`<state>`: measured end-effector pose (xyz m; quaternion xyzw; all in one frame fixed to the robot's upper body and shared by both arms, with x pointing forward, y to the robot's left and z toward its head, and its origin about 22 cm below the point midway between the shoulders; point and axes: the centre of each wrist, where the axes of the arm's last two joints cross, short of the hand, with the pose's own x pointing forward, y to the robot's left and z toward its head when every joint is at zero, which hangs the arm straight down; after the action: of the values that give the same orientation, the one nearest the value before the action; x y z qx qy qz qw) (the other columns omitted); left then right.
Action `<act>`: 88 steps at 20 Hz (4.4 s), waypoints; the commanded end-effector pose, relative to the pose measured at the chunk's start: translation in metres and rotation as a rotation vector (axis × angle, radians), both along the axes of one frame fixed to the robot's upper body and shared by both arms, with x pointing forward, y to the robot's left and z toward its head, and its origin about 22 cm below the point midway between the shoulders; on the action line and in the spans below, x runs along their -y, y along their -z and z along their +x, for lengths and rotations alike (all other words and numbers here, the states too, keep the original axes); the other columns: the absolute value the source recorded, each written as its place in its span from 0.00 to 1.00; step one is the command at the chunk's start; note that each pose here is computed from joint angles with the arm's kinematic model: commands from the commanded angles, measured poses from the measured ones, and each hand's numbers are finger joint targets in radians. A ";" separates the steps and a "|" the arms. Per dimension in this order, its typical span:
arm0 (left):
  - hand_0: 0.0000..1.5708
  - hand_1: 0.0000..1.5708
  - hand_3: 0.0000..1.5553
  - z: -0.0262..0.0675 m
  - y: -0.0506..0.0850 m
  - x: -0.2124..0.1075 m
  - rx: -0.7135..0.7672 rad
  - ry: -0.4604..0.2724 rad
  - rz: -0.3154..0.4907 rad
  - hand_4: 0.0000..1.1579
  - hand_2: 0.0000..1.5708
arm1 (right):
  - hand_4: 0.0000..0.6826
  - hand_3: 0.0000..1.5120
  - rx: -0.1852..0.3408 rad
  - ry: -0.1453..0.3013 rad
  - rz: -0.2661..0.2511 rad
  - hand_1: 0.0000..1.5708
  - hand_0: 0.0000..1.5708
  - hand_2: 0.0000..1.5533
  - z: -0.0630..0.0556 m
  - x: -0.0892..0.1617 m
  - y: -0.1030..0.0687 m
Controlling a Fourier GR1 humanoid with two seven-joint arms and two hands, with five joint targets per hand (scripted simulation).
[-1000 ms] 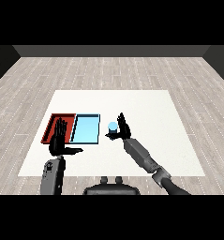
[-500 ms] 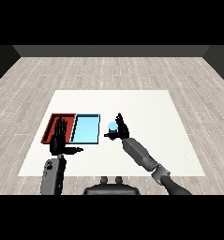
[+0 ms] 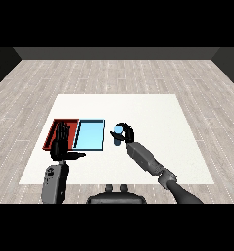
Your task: Pick the blue can and put it in the blue box
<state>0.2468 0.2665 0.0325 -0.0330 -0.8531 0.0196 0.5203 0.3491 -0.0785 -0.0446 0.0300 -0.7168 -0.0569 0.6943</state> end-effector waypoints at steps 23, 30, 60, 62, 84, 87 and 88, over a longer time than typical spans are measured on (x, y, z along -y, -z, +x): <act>0.00 0.00 0.00 0.0049 0.014 0.069 -0.164 0.185 0.097 0.00 0.00 | 0.90 0.93 0.244 -0.030 -0.235 0.90 0.90 0.93 0.019 -0.004 -0.101; 0.00 0.00 0.00 0.0177 0.019 0.095 -0.178 0.241 0.058 0.00 0.00 | 0.89 0.93 0.256 -0.042 -0.277 0.91 0.91 0.93 -0.016 0.044 -0.097; 0.00 0.00 0.00 0.0382 0.038 0.152 -0.334 0.288 0.016 0.00 0.00 | 0.90 0.92 0.307 -0.138 -0.243 0.95 0.95 0.94 -0.038 0.013 -0.119; 0.00 0.00 0.00 0.0228 0.056 0.168 -0.360 0.288 0.002 0.00 0.00 | 0.89 0.92 0.326 -0.146 -0.246 0.95 0.95 0.94 -0.054 0.021 -0.120; 0.00 0.00 0.00 0.0414 0.042 0.178 -0.305 0.340 -0.016 0.00 0.00 | 0.86 0.92 0.320 -0.171 -0.155 0.93 0.93 0.94 -0.060 0.010 -0.121; 0.00 0.00 0.00 0.0452 0.054 0.181 -0.306 0.369 -0.033 0.00 0.00 | 0.88 0.92 0.326 -0.184 -0.124 0.92 0.92 0.93 -0.052 -0.016 -0.106; 0.00 0.00 0.00 0.0421 0.045 0.193 -0.303 0.346 -0.031 0.00 0.00 | 0.88 0.92 0.315 -0.201 -0.140 0.92 0.92 0.93 -0.050 -0.005 -0.119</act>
<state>0.2889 0.0833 -0.0160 -0.1801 -0.7446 -0.0563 0.6403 0.2950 -0.0737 0.0696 0.0561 -0.8143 0.0687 0.5736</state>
